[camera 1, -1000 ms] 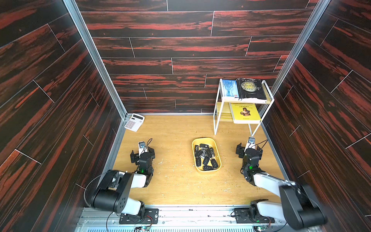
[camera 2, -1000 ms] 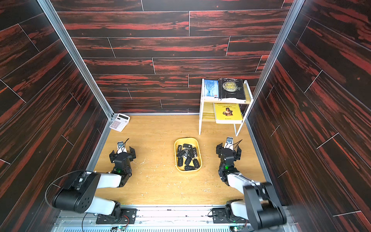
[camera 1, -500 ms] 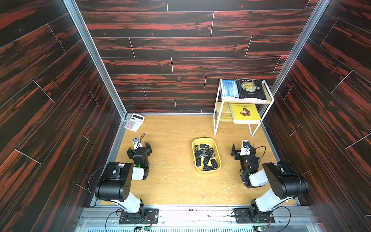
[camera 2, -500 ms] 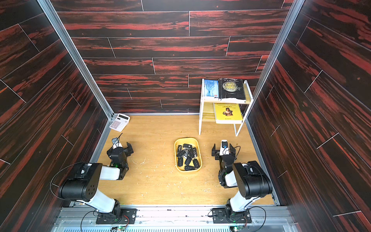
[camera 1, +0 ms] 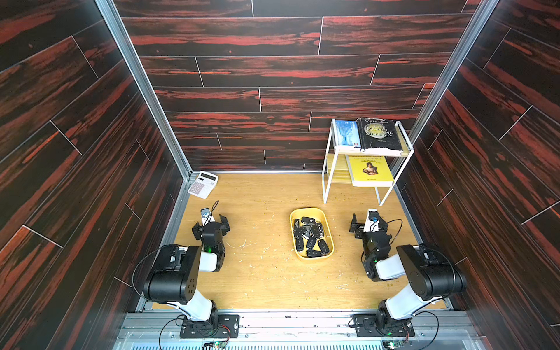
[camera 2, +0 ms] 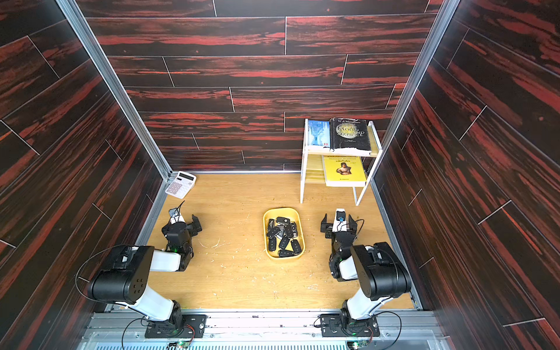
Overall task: Place the car key into the storage box
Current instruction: Reset both arms
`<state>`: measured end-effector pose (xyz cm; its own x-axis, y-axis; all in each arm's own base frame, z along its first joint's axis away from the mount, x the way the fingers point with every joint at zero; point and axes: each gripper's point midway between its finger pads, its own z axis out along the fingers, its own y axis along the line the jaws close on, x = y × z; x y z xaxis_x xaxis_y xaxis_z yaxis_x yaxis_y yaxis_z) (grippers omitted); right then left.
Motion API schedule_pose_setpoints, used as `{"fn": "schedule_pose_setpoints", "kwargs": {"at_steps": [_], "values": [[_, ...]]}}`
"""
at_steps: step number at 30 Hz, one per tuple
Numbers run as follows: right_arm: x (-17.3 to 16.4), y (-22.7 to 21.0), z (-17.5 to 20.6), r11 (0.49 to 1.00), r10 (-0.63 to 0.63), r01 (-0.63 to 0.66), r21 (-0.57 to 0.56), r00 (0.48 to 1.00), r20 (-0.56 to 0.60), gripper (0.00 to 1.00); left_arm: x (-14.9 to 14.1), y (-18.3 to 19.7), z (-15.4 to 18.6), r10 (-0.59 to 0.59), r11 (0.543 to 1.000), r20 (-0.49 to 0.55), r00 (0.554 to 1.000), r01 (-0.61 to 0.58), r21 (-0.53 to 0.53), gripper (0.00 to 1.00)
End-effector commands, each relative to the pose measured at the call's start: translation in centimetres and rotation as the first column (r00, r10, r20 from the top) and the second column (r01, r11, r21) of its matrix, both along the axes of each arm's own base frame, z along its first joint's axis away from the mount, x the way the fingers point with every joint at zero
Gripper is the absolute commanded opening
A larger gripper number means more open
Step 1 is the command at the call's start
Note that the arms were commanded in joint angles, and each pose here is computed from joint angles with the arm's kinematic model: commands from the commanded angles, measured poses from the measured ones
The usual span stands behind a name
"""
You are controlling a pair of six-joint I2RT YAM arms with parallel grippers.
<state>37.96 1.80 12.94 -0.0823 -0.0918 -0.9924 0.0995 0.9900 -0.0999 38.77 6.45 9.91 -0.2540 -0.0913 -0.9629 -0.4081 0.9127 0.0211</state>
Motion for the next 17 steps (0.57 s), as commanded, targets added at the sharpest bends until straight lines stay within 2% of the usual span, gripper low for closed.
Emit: {"fn": "schedule_pose_setpoints", "kwargs": {"at_steps": [1, 17], "values": [[0.25, -0.4, 0.53, 1.0, -0.028, 0.027, 0.014, 1.0, 0.015, 0.98, 0.16, 0.14, 0.62, 0.002, 1.0, 0.021, 1.0, -0.002, -0.007, 1.0], [0.24, -0.38, 0.47, 1.0, -0.029, 0.029, 0.01, 0.999, 0.013, 0.99, 0.12, 0.14, 0.61, 0.001, 1.0, 0.022, 1.0, -0.001, 0.0, 1.0]]}}
